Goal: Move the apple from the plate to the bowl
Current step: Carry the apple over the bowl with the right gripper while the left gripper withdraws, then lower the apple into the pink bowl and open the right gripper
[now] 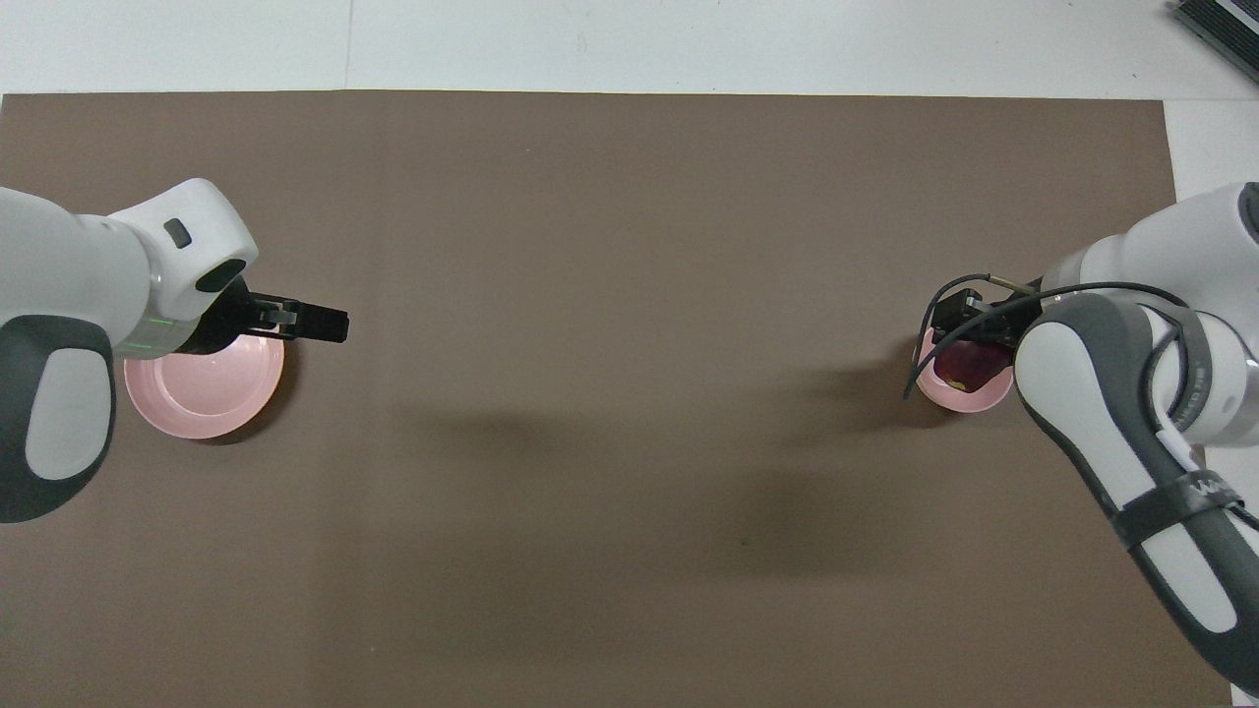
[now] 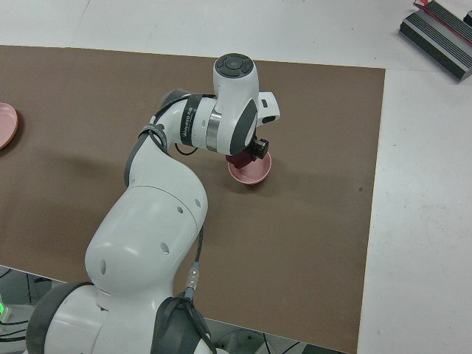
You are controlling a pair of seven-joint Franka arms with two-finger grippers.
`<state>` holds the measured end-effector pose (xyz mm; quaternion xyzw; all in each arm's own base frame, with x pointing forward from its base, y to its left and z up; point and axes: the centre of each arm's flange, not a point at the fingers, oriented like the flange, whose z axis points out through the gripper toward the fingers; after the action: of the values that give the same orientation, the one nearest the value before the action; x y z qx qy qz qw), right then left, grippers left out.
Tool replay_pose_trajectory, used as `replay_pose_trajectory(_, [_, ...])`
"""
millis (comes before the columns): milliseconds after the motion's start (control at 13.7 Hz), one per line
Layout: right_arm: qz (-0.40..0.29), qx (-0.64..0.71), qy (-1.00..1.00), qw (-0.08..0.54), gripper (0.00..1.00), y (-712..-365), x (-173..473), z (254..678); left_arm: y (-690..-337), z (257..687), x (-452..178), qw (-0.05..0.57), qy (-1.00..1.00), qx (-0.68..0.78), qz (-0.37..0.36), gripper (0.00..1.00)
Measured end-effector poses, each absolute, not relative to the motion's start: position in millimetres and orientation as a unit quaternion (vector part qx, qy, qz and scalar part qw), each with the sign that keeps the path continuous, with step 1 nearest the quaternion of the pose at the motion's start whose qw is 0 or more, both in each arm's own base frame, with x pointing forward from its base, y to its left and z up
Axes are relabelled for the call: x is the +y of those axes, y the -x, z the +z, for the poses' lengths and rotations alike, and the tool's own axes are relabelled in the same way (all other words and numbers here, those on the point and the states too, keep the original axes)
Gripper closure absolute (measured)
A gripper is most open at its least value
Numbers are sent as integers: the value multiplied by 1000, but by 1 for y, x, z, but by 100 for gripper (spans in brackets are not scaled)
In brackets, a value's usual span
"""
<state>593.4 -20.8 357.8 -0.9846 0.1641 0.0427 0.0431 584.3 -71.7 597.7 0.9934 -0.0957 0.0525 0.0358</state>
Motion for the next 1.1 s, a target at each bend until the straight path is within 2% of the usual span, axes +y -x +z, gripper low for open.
replay_pose_trajectory(220, [42,159,985,43,22,-590,-31,348,-574,631,-56,30,-995,-87,25,0])
replay_pose_trajectory(512, [48,163,985,42,22,-587,-38,339,-551,679,-90,28,-992,-118,24,0])
replay_pose_trajectory(805, [47,162,985,42,20,-589,-36,335,-544,691,-74,22,-994,-104,22,0])
replay_pose_trajectory(878, [46,161,985,42,19,-589,-34,336,-541,694,-69,22,-995,-99,21,0])
replay_pose_trajectory(1024, [40,159,986,43,0,-592,-32,343,-536,697,-64,22,-995,-95,15,0])
replay_pose_trajectory(1098, [39,157,986,44,0,-594,-31,352,-534,698,-63,22,-995,-95,13,0])
